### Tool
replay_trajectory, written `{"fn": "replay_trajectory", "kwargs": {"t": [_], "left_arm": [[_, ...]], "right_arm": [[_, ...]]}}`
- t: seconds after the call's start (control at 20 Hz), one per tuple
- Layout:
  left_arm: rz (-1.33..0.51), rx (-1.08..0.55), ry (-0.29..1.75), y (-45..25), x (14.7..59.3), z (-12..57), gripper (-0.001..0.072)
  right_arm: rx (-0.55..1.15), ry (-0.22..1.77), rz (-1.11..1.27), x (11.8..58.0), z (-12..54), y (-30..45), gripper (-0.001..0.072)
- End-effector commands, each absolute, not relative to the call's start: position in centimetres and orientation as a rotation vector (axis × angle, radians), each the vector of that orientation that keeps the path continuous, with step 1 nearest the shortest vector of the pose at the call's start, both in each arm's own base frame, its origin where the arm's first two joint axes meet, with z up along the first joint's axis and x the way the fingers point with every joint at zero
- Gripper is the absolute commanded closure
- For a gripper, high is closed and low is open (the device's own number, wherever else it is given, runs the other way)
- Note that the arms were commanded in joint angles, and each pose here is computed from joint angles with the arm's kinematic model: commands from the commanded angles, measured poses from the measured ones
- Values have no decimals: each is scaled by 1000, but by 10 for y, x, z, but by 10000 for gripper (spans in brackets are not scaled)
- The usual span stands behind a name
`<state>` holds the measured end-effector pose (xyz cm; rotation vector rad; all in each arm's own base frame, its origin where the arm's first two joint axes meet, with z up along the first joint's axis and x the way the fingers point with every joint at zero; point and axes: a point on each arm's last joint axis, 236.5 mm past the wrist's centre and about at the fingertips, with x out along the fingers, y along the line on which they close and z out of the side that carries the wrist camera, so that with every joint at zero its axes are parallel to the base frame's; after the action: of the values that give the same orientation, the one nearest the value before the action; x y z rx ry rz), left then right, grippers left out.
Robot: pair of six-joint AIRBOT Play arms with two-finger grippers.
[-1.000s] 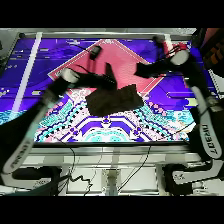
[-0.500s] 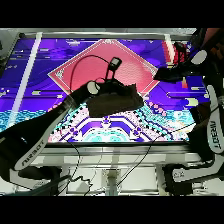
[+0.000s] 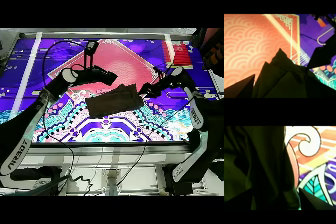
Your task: Fold the clothes and pants, and hang the long-sleeved shirts on hangers.
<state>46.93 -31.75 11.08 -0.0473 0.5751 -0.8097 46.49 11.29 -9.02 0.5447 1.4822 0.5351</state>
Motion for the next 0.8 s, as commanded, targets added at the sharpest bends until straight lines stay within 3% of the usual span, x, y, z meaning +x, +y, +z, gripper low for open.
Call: {"fn": "replay_trajectory", "kwargs": {"t": [0.0,0.15,0.5,0.65,0.7,0.75], "left_arm": [[-813,-51,603,-306,469,109,9],[-811,-51,603,-305,470,108,9],[-811,-52,603,-305,470,109,10],[-811,-51,603,-305,470,108,13],[-808,-51,603,-303,471,108,15],[-807,-45,607,-300,471,108,109]], "right_arm": [[760,1477,588,475,-112,141,81],[839,1499,676,467,-110,158,83],[682,1580,869,427,-105,218,43],[601,1540,870,428,-110,256,177],[579,1522,869,429,-109,264,276],[567,1506,873,430,-105,269,522]]}}
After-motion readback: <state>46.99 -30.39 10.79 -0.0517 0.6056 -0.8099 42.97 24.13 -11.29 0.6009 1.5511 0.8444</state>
